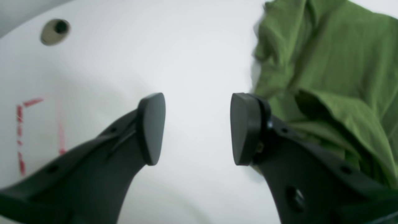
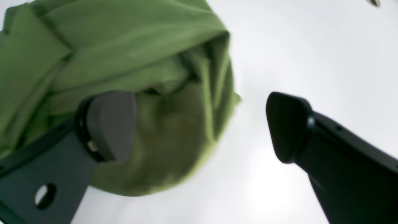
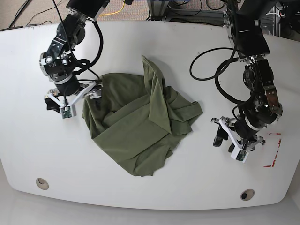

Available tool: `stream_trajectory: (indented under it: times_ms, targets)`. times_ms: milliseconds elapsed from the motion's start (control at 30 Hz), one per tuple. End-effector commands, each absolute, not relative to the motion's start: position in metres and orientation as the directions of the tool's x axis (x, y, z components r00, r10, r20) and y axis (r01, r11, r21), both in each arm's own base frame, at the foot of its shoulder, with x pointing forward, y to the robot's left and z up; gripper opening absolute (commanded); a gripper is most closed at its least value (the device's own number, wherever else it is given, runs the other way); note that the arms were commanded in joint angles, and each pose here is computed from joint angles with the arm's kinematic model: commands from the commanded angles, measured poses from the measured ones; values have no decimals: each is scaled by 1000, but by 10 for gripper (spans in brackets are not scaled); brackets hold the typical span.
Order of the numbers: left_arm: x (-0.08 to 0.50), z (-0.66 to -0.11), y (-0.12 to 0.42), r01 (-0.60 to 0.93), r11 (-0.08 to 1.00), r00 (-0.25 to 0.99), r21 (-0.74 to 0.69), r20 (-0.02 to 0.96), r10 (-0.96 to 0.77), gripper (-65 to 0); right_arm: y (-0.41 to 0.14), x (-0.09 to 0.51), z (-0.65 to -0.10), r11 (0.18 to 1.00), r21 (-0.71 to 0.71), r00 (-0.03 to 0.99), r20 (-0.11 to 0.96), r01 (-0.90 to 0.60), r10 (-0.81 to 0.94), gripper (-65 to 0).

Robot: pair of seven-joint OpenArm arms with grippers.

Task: Layout the t-shirt on the table in an organized manner, then fold the t-shirt properly
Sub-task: 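Grasp a shirt corner with the right gripper and pull it outward, then lower the left gripper onto the bunched shirt fabric and grasp it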

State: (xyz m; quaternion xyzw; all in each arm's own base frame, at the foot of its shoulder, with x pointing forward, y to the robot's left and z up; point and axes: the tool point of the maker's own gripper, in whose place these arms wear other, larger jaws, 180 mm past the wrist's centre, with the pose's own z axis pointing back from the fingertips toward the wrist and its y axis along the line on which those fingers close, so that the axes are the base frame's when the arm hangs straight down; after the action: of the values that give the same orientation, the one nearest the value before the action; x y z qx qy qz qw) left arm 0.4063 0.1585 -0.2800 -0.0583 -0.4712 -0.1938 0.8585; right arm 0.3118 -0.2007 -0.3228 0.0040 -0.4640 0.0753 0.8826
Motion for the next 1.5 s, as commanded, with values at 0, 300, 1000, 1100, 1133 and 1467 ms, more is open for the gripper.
stream_trajectory:
  times_ms: [0, 300, 1000, 1100, 1133, 1467]
  targets:
    - [408, -265, 156, 396, 913, 432, 99, 857, -280, -333, -204, 313, -327, 989, -2, 552, 830, -145, 83, -3]
    - [382, -269, 152, 406, 905, 423, 126, 852, -309, -333, -212, 302, -370, 963, 252, 620, 772, -95, -140, -3]
    - [336, -302, 146, 430, 897, 490, 100, 809, -325, -336, -187, 305, -407, 865, 492, 672, 673, -96, -308, -230]
    - [332, -306, 145, 438, 894, 497, 96, 802, -330, -336, -179, 306, -407, 862, 494, 678, 673, -116, -294, -298]
    - [329, -308, 142, 451, 887, 497, 94, 800, -337, -336, -178, 306, -407, 861, 494, 680, 673, -121, -290, -333]
    - [309, -326, 107, 534, 845, 501, 27, 795, -343, -333, -176, 306, -408, 863, 490, 685, 672, -127, -281, -650]
